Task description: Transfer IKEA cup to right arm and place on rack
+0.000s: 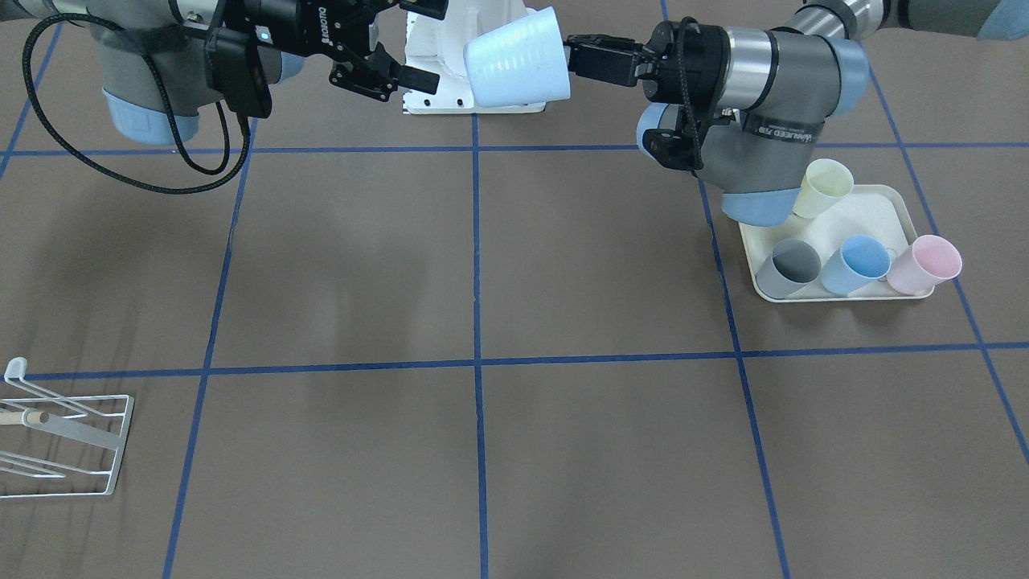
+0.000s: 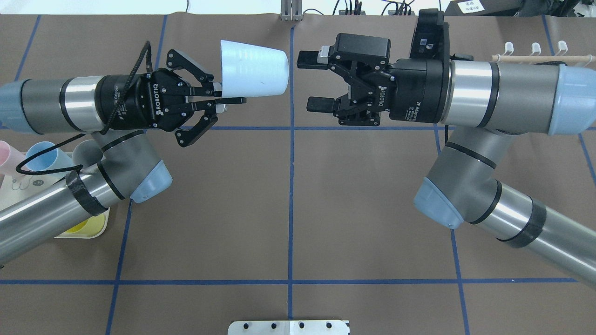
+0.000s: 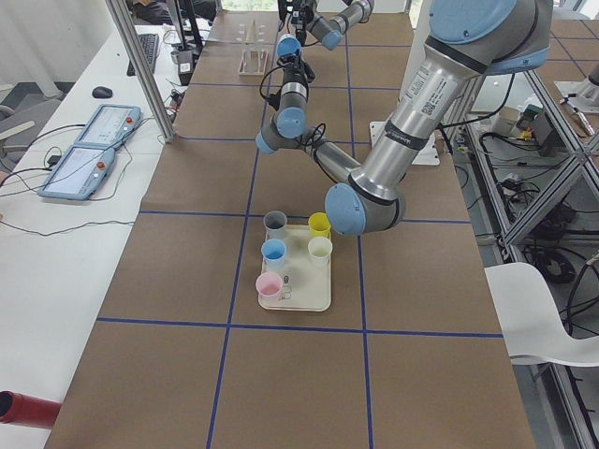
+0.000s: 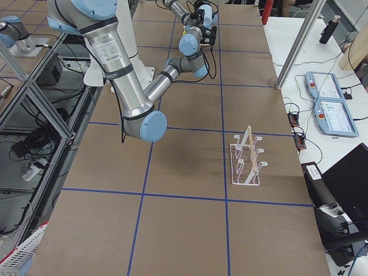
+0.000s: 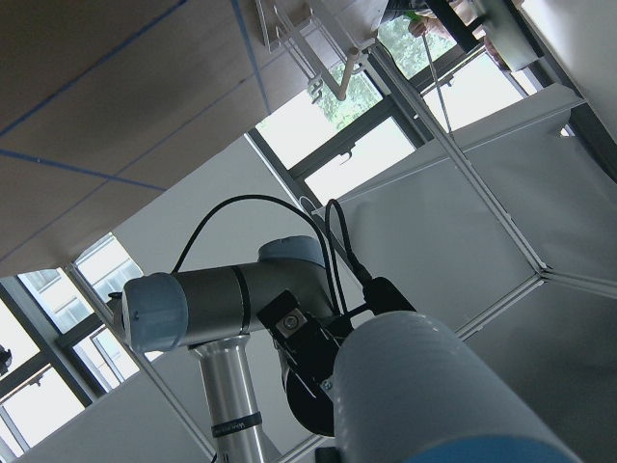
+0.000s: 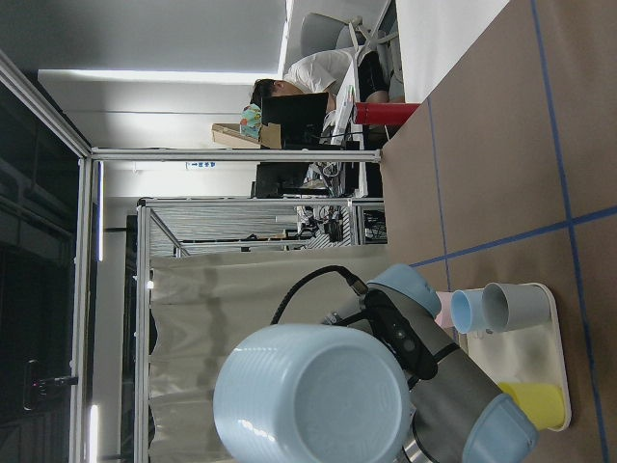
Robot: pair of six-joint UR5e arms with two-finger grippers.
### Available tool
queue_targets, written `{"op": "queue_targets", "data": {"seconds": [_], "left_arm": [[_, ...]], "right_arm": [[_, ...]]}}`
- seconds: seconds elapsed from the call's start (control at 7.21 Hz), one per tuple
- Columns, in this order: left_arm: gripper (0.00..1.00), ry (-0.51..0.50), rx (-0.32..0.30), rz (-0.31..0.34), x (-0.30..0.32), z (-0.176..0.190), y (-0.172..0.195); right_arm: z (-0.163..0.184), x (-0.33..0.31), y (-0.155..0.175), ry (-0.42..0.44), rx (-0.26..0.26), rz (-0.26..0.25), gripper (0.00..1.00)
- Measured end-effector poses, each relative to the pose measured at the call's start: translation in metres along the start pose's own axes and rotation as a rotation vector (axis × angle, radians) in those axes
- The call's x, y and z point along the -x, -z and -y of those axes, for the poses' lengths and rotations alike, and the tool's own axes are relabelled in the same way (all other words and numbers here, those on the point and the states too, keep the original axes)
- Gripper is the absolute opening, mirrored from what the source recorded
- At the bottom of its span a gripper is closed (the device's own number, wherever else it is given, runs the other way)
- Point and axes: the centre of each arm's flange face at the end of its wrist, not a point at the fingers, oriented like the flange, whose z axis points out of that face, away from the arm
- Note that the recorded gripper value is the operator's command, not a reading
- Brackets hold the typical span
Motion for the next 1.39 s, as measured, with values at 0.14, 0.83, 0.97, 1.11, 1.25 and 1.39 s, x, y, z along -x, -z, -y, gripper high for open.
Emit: {"op": "queue_targets", "data": {"seconds": [0.14, 0.83, 0.97, 1.11, 1.25, 1.39], "left_arm": [[0.00, 0.023, 0.031, -0.023, 0.003, -0.002, 0.000], [0.00, 0.055, 0.099, -0.055, 0.017, -0.013, -0.006], [0.00, 0.059, 0.104, -0.052, 0.020, -0.013, -0.007], [0.00, 0.061, 0.112, -0.050, 0.022, -0.014, -0.009], [0.00, 0.063, 0.119, -0.048, 0.024, -0.016, -0.010], [0.00, 0.063, 0.125, -0.047, 0.026, -0.018, -0.011]], "right_arm": [[-0.002, 0.002, -0.002, 0.002, 0.007, 0.008, 0.99], [-0.015, 0.010, -0.021, -0.007, -0.003, 0.063, 0.99], [-0.015, 0.013, -0.023, -0.008, -0.014, 0.075, 0.99], [-0.015, 0.015, -0.025, -0.009, -0.023, 0.084, 0.99], [-0.016, 0.015, -0.026, -0.011, -0.027, 0.088, 0.99], [-0.017, 0.014, -0.028, -0.013, -0.026, 0.090, 0.98]]}}
